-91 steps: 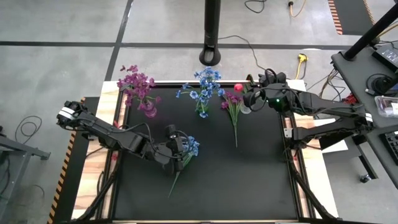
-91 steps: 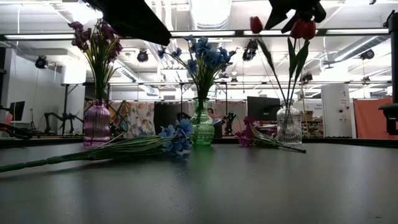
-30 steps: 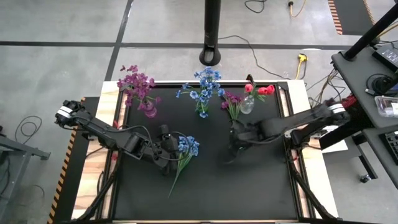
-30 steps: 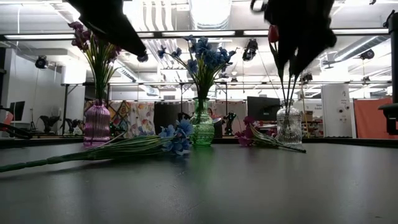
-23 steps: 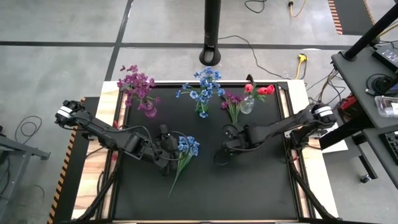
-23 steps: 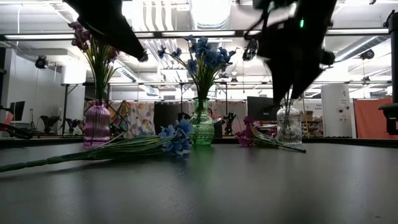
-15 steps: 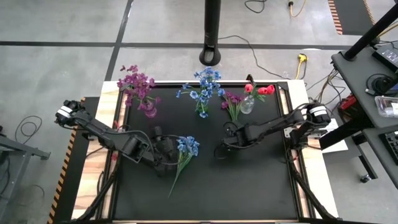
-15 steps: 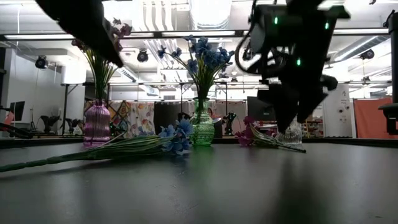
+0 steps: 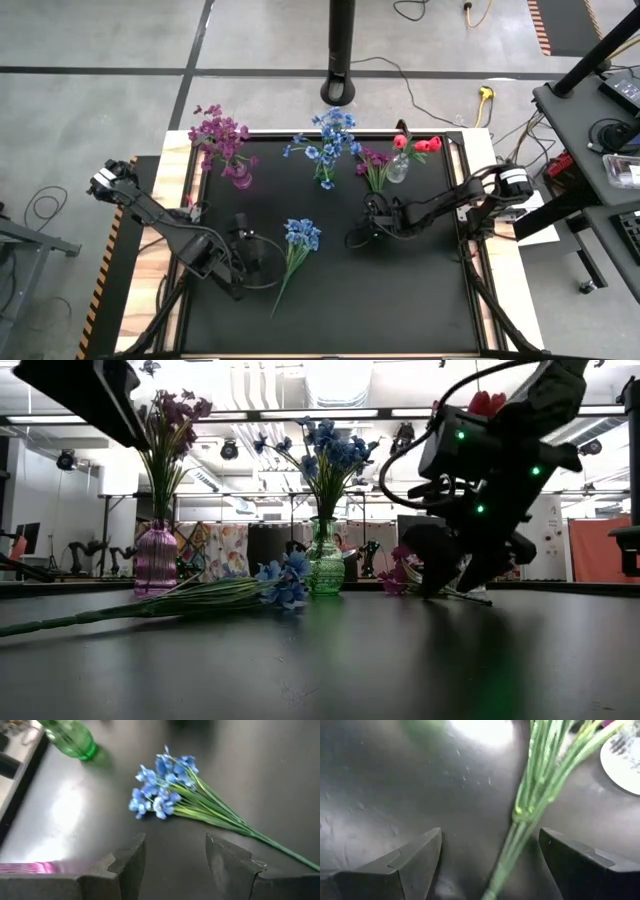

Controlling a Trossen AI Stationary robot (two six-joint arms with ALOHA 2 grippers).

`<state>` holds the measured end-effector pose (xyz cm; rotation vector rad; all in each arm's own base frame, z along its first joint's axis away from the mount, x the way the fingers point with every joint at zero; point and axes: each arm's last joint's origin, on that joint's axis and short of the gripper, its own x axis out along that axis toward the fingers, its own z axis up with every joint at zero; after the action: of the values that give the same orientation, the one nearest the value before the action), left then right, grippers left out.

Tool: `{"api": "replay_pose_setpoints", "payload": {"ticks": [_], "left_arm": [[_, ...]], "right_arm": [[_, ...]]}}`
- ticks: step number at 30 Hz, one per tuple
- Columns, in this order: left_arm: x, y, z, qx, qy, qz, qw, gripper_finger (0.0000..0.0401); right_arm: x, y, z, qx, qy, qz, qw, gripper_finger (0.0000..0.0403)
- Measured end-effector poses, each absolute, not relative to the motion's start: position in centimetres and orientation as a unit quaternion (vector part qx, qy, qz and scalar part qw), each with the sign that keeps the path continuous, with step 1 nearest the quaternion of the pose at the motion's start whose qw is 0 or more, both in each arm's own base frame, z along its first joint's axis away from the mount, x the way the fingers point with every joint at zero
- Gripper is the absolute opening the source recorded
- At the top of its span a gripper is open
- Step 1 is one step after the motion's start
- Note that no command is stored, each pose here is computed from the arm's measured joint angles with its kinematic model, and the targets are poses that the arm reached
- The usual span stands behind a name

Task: Sort flowers into vase by color
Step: Put the violet flowers into the violet vase

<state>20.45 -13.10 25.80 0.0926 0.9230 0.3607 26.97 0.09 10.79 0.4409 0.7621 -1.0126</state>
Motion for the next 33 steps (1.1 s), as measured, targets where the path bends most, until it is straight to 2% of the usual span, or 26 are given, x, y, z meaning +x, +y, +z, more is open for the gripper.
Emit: {"api": "replay_pose_setpoints", "payload": {"ticks": [6, 9, 12, 21, 25, 27, 33], "left_arm": [[20.5, -12.9, 26.0, 0.069, 0.408, 0.207, 0.887, 0.0187], [20.6, -12.8, 26.1, 0.077, 0.395, 0.219, 0.889, 0.0187], [20.6, -12.7, 26.1, 0.082, 0.387, 0.226, 0.89, 0.0187], [20.7, -12.7, 26.2, 0.083, 0.382, 0.229, 0.891, 0.0187], [20.7, -12.7, 26.3, 0.091, 0.367, 0.242, 0.894, 0.0187], [20.7, -12.7, 26.3, 0.092, 0.363, 0.245, 0.894, 0.0187], [20.7, -12.7, 26.3, 0.091, 0.362, 0.244, 0.895, 0.0187]], "right_arm": [[27.1, -0.1, 10.0, 0.208, 0.337, -0.474, 0.786, 0.0325], [27.2, -0.1, 9.9, 0.21, 0.335, -0.474, 0.787, 0.0308], [27.3, -0.2, 9.7, 0.212, 0.334, -0.474, 0.786, 0.0265], [27.4, -0.1, 9.6, 0.218, 0.347, -0.464, 0.785, 0.0088], [27.4, 0.0, 9.6, 0.219, 0.35, -0.461, 0.785, 0.0029], [27.4, 0.0, 9.6, 0.22, 0.353, -0.457, 0.786, 0.0017], [27.0, 0.3, 10.6, 0.228, 0.365, -0.44, 0.788, 0.0019]]}}
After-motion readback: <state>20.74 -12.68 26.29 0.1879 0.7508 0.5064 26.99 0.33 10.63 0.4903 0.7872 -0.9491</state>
